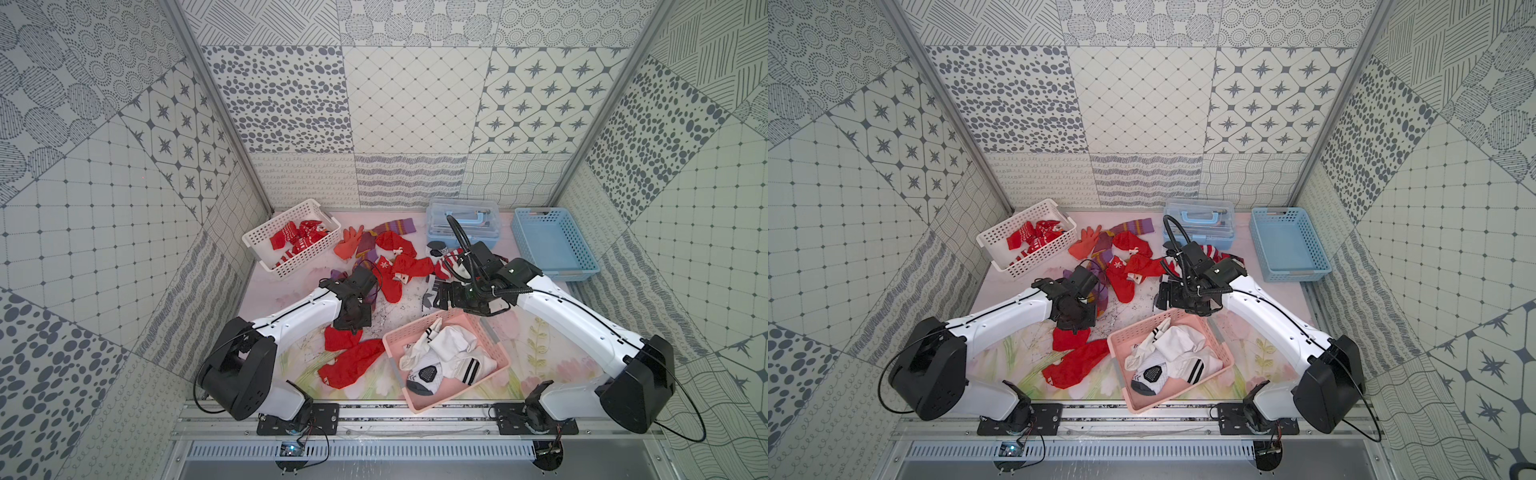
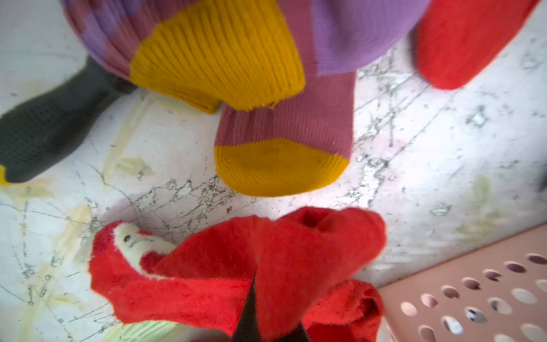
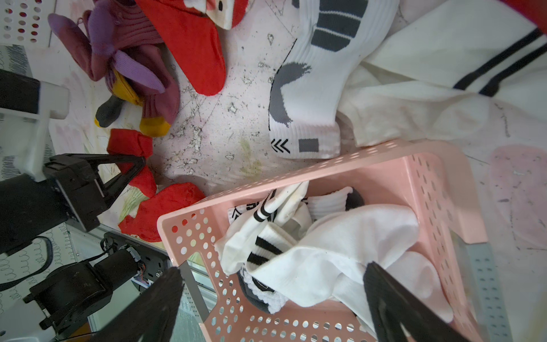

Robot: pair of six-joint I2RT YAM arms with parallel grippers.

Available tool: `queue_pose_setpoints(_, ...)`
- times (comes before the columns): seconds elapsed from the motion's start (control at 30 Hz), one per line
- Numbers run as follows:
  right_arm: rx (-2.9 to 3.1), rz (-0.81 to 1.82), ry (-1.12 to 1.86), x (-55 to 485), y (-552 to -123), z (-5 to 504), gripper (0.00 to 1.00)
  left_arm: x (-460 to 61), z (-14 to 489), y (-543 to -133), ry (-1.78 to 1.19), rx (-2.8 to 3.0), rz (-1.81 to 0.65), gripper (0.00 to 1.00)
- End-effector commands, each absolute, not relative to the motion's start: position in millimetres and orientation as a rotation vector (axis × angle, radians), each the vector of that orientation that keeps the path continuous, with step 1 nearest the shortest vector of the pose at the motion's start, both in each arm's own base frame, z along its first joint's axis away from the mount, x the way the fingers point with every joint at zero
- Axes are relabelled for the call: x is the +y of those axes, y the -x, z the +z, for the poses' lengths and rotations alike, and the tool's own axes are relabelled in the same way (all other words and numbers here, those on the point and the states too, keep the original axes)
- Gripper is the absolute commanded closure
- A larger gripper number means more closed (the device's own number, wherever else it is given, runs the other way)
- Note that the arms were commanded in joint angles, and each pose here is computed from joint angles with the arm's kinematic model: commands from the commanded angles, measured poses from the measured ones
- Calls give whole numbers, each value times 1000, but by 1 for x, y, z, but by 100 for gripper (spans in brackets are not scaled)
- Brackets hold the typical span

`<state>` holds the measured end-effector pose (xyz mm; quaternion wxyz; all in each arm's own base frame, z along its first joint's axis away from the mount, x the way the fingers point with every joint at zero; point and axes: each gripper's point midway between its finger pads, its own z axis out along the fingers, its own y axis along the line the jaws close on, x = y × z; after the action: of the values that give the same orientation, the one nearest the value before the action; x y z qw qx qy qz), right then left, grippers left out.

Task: Sort the socks into the basket by color
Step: Pick up the sock from the center of the board.

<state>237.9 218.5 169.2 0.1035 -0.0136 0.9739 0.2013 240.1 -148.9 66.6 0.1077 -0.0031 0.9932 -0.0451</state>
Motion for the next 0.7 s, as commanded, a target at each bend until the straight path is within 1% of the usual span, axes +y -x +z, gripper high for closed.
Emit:
queue_pose_setpoints(0.0, 2840, 632, 87, 229, -244, 180, 2, -146, 92, -234, -57, 2913, -135, 100)
queue_pose_setpoints(0.33, 2827, 664, 128, 242, -253, 185, 2, -152, 143, -242, -105, 2815, -210, 100)
queue_pose_setpoints(0.53, 2820, 669, 149, 247, -258, 189, 2, -155, 182, -262, -101, 2720, -240, 100)
queue_pose_setpoints(0.67, 2807, 677, 160, 250, -262, 192, 2, -147, 204, -282, -50, 2663, -267, 100)
